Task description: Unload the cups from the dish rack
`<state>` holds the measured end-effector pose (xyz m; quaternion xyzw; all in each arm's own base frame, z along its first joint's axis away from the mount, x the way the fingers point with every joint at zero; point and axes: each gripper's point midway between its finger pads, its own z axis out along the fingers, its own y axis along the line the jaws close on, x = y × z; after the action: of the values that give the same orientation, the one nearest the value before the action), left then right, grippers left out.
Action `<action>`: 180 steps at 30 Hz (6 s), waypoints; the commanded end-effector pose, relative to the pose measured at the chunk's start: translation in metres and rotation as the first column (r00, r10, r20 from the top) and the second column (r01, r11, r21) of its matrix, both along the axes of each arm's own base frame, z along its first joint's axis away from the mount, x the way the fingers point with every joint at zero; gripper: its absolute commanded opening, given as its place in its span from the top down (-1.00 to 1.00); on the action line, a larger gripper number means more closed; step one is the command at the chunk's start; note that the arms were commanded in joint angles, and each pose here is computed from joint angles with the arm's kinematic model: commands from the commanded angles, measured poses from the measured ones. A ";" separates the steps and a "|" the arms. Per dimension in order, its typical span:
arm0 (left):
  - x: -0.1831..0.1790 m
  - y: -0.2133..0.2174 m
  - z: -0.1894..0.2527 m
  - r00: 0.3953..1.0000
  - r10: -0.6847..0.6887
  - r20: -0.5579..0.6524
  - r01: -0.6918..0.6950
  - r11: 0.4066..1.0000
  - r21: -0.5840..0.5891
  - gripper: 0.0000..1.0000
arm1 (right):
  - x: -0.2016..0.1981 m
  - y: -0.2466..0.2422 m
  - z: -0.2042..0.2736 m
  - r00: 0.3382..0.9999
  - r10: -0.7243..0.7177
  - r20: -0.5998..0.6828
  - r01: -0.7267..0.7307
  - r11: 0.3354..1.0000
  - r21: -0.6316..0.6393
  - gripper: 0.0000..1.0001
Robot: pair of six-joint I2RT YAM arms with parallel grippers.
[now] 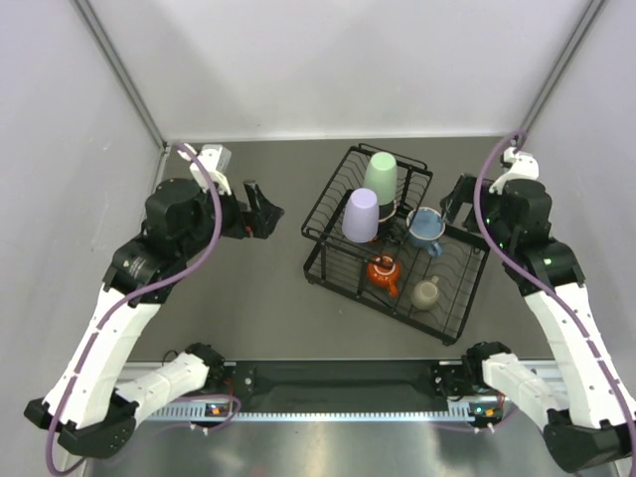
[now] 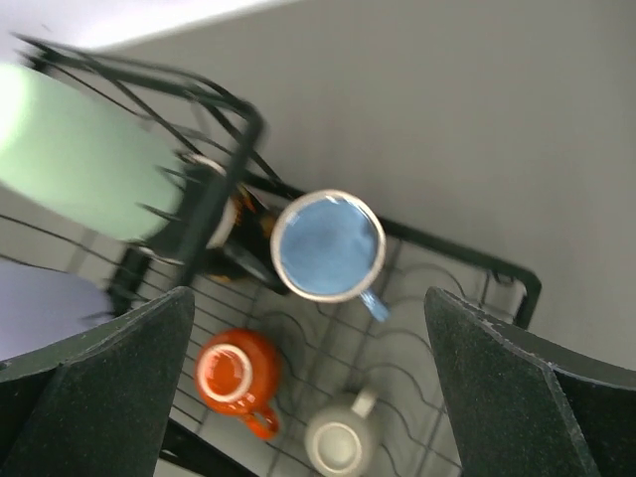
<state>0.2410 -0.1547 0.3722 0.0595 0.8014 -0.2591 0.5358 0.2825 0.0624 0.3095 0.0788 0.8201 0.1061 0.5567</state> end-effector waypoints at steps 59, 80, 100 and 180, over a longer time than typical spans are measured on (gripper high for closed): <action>0.019 0.004 -0.059 0.957 -0.052 -0.286 -0.009 0.978 -0.208 -0.95 | 0.041 -0.001 -0.223 0.953 0.226 -0.203 -0.223 0.974 0.036 0.03; 0.012 0.003 -0.034 0.965 -0.063 -0.253 0.003 0.973 -0.231 -0.94 | 0.042 -0.004 -0.222 0.954 0.229 -0.195 -0.233 0.972 0.002 0.73; -0.002 0.005 -0.016 0.976 -0.066 -0.207 0.008 0.963 -0.268 -0.93 | 0.028 0.001 -0.157 0.985 0.172 0.006 -0.172 0.980 0.101 1.00; 0.026 -0.090 0.167 0.876 -0.412 0.251 0.398 0.322 -0.859 -0.60 | -0.013 0.078 0.233 0.714 -0.037 0.699 -0.618 0.434 0.655 1.00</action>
<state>0.2804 -0.2441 0.5041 -0.0712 0.5553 -0.7390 0.3747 0.3059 0.1377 0.4524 0.2010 0.5434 0.5629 0.5894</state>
